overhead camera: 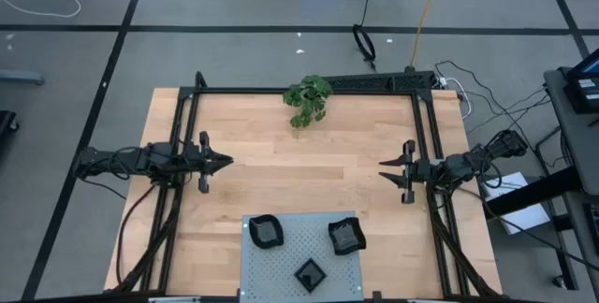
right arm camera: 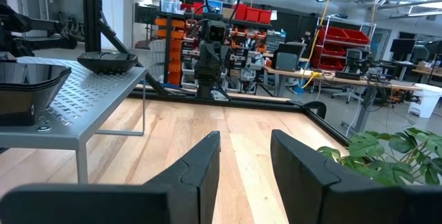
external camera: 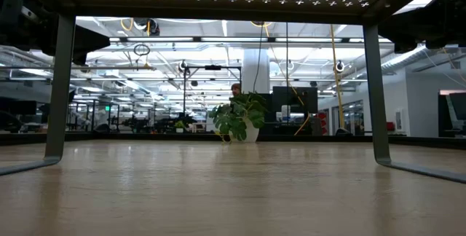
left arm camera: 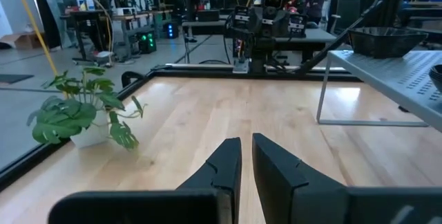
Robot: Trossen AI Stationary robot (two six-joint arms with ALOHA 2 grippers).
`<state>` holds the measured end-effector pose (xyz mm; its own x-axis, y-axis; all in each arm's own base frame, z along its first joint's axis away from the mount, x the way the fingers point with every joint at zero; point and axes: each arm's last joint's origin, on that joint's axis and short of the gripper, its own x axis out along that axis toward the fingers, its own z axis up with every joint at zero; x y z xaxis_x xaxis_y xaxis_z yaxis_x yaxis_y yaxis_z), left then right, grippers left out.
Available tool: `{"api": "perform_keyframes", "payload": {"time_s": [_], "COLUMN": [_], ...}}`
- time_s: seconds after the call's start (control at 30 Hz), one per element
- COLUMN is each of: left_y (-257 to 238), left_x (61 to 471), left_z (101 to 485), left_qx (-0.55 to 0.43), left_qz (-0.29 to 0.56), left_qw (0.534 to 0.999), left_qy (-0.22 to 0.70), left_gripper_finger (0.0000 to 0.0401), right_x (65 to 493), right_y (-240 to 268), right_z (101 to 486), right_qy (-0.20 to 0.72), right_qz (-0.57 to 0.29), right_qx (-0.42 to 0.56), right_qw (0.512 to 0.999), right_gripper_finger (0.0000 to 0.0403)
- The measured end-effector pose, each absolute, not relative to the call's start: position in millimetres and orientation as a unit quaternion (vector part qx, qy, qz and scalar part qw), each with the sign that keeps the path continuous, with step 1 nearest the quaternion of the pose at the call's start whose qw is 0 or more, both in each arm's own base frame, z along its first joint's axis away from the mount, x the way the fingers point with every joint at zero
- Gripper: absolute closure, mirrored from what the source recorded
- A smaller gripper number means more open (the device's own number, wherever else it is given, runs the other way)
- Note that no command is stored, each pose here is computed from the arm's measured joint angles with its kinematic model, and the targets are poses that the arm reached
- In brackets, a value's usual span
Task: Pick & Place Mini shaped plates
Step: Return to Home Position
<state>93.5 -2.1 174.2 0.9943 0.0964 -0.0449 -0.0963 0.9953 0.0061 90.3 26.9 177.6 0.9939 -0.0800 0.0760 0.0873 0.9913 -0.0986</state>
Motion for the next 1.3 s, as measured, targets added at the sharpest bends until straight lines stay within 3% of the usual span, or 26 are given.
{"api": "perform_keyframes", "payload": {"time_s": [1.3], "left_y": [-2.1], "left_x": [94.1], "left_z": [173.5], "left_qx": [-0.002], "left_qz": [0.05], "left_qw": [0.998], "left_qy": [0.027], "left_gripper_finger": [0.0359], "right_x": [90.3], "right_y": [27.0], "right_z": [177.6], "right_qy": [-0.036], "right_qz": [-0.042], "right_qx": [-0.051], "right_qw": [0.997], "right_gripper_finger": [0.0284]}}
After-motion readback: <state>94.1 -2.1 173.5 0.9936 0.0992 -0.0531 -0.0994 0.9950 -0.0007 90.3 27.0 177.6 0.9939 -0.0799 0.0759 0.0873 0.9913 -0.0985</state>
